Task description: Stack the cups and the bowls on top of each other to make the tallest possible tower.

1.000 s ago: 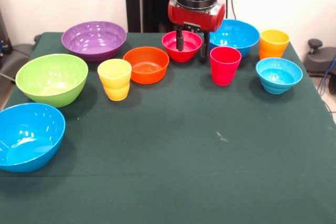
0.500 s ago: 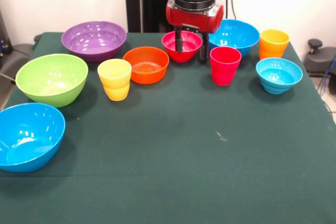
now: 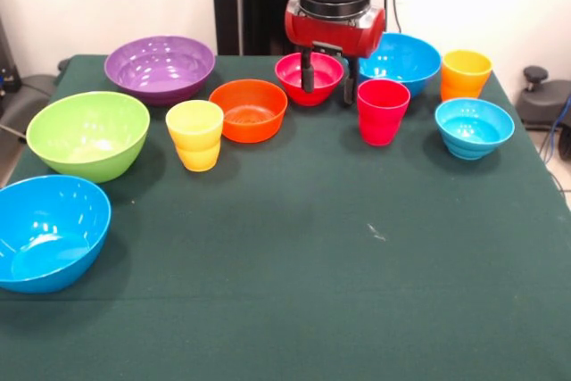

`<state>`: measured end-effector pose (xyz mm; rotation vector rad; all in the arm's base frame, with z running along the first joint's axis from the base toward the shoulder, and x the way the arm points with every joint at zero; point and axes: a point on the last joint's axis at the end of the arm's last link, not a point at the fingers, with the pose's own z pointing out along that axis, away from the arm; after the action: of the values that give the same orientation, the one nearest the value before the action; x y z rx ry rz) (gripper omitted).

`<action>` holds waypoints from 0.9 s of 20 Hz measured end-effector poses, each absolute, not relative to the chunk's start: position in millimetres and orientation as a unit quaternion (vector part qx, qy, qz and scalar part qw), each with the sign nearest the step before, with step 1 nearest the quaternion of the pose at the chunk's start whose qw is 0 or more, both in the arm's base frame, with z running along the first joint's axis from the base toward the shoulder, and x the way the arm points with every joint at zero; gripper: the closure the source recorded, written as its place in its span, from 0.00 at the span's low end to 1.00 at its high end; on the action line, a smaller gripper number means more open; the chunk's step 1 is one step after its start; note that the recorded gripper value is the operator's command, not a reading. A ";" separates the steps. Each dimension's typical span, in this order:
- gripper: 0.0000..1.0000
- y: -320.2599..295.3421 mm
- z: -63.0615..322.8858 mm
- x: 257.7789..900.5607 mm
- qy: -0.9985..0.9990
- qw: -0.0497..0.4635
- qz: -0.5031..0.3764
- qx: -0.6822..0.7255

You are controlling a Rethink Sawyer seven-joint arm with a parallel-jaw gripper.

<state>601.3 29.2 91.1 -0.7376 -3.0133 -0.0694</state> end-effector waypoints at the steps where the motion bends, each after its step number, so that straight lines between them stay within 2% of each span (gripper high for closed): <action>1: 0.00 29.6 91.8 601.5 -0.971 0.023 -0.023 -0.237; 18: 0.00 30.9 114.1 614.0 -0.971 0.044 -0.028 -0.233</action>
<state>614.0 30.9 114.1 -0.7114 -2.9687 -0.0845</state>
